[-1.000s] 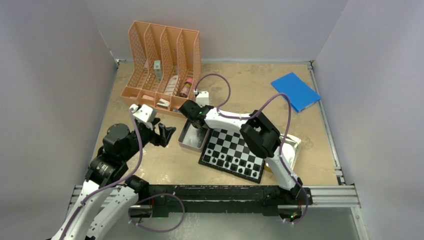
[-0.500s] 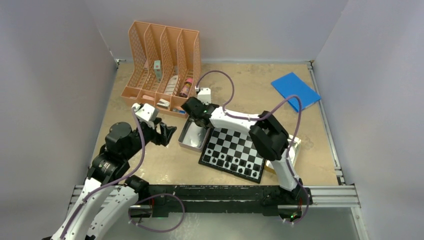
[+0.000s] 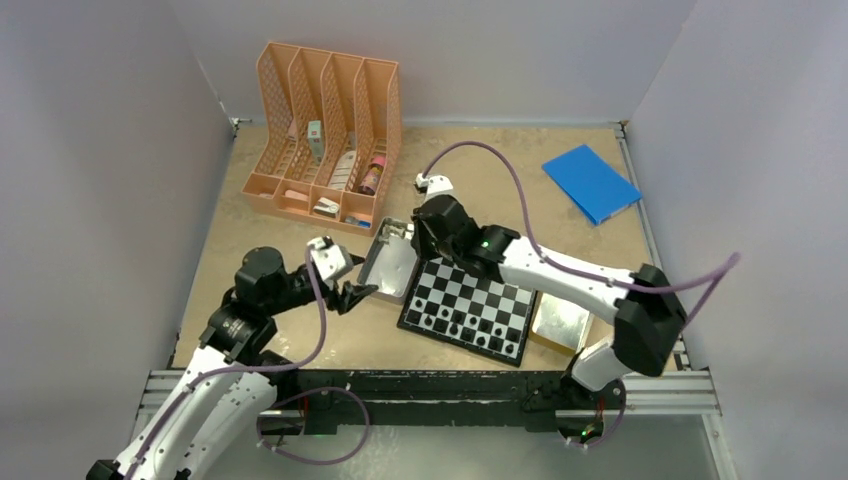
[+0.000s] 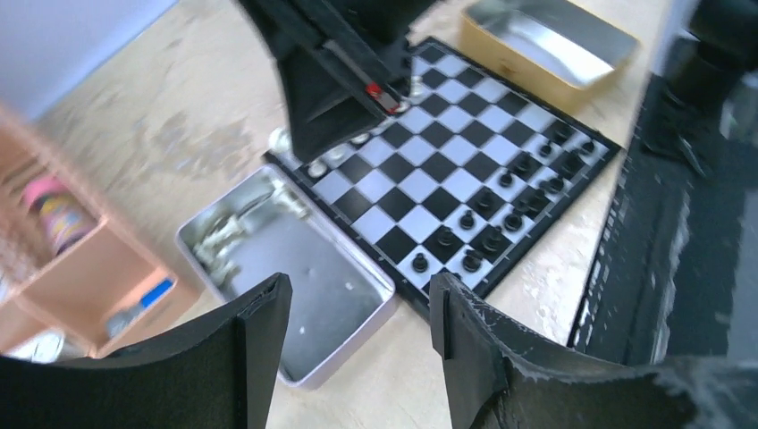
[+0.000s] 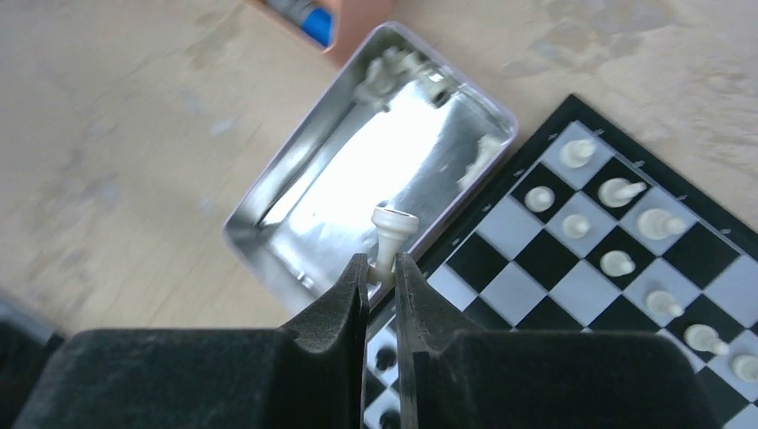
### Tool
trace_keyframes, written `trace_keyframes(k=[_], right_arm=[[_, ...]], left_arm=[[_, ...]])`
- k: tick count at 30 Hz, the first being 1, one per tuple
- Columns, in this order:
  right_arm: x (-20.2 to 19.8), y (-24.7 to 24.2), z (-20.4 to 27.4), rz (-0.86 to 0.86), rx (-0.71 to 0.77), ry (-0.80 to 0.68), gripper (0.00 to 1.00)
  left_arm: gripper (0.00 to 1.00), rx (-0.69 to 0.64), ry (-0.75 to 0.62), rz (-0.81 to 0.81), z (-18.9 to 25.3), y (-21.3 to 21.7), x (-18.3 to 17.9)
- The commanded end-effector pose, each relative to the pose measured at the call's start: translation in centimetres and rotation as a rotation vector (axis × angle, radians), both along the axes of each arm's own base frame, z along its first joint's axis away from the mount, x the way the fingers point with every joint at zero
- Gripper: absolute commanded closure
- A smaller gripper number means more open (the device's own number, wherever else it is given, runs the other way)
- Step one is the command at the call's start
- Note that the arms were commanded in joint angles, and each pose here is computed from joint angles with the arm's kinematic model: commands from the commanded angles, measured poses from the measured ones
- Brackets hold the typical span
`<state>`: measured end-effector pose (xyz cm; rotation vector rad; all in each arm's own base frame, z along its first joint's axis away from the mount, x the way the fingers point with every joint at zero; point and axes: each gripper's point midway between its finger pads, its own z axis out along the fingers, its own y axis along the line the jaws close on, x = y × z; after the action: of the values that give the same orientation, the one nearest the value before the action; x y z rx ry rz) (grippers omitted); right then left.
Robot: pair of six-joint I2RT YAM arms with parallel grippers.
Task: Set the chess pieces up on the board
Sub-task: Pick up the chess piece from the storage box, then place the chess piece on the chessboard.
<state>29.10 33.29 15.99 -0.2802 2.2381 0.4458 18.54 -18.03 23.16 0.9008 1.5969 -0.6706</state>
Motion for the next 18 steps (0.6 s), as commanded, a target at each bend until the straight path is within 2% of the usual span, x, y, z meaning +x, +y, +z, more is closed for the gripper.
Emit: trace_keyframes(k=[1,4,7,15,18], right_arm=[[-4.1,2.1,3.7,0.284,0.154,-0.017,0.88],[-6.9,2.3,4.6,0.428,0.218,-0.004,0.88],[-9.4,2.3,4.9,0.544,0.262,0.015,0.88],[-14.3,2.0,5.6,0.811,0.325,0.044,0.88],[-14.7,2.1,5.8,0.835,0.341,0.044,0.88]], left_arm=[[0.42,0.01,-0.322,-0.382,2.4,-3.0,-3.3],[0.43,0.001,-0.462,-0.548,3.2,-4.2,-4.6],[0.43,0.028,-0.541,-0.637,3.1,-4.9,-4.5],[0.41,0.144,-0.598,-0.719,1.4,-5.6,-2.6],[0.41,0.149,-0.613,-0.736,1.6,-5.8,-2.4]])
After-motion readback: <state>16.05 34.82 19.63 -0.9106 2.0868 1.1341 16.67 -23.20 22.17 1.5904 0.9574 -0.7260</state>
